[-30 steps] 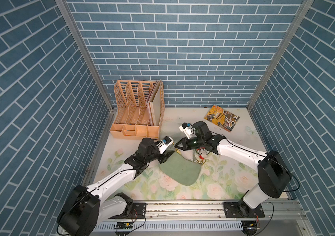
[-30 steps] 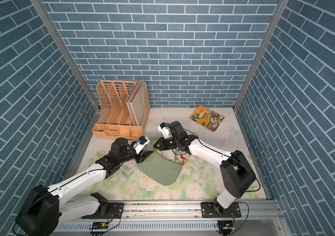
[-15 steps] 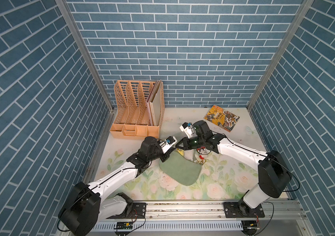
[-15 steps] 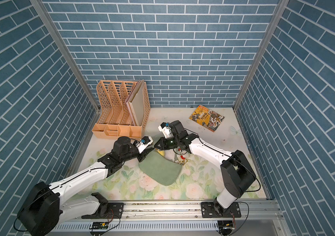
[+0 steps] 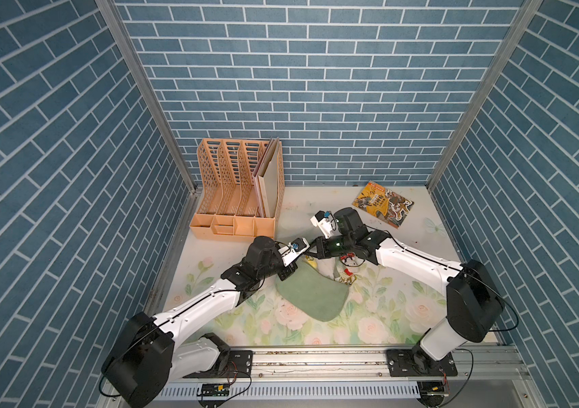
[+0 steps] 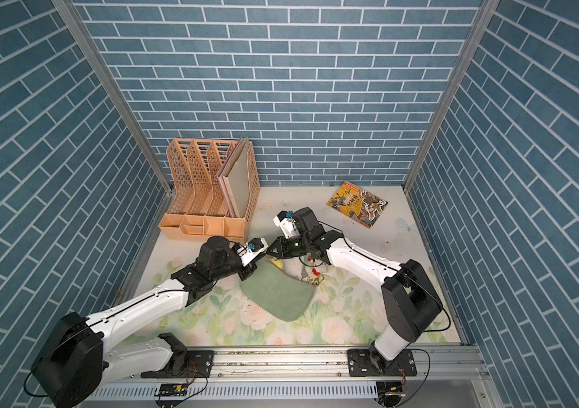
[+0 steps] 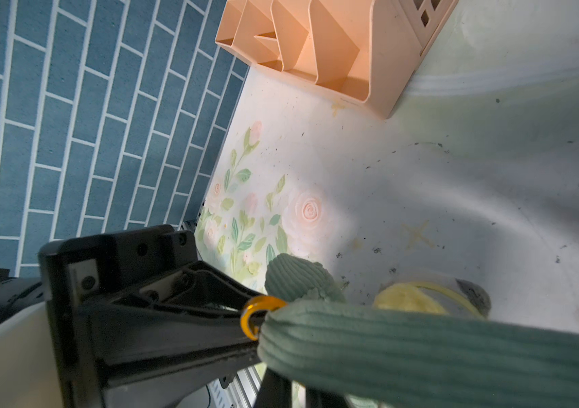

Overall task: Remove the decoration from the bag
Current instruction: Remove the decoration item from the bag.

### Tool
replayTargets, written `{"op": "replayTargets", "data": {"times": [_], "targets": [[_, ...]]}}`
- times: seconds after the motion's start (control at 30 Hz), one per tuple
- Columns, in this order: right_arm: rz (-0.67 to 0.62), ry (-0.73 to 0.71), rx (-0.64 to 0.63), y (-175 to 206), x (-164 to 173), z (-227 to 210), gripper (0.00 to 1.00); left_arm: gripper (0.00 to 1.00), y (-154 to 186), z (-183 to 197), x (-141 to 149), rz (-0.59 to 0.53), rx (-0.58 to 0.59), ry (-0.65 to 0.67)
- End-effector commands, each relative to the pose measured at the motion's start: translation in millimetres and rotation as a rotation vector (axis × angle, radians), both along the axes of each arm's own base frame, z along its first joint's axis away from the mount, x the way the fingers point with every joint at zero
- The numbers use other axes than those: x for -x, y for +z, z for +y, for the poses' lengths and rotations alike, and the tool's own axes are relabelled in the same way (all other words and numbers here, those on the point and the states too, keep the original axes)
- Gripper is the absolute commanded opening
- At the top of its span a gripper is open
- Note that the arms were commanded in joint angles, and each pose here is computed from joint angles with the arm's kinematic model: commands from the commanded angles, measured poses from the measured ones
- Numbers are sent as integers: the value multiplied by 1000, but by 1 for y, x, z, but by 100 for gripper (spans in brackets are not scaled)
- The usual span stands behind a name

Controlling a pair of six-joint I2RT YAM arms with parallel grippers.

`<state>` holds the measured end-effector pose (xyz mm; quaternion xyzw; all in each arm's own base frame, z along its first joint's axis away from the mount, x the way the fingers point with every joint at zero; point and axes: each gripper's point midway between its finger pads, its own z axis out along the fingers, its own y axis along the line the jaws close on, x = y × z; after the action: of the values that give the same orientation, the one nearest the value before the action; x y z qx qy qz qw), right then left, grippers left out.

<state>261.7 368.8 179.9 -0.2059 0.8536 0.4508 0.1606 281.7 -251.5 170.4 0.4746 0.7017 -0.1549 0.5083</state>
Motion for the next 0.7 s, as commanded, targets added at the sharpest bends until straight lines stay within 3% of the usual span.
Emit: {"op": "replayTargets", "data": {"times": [0.0,0.27,0.67], "targets": [[-57,8,-21,14,-5,1,0,4,9,-6,2,-19,-6,-17],[-52,-65,56,-8,-17,-5,0,0,27,-16,8,-56,18,-36],[-58,-141,40,-12,-36,0,0,0,36,-33,17,-59,35,-78]]}}
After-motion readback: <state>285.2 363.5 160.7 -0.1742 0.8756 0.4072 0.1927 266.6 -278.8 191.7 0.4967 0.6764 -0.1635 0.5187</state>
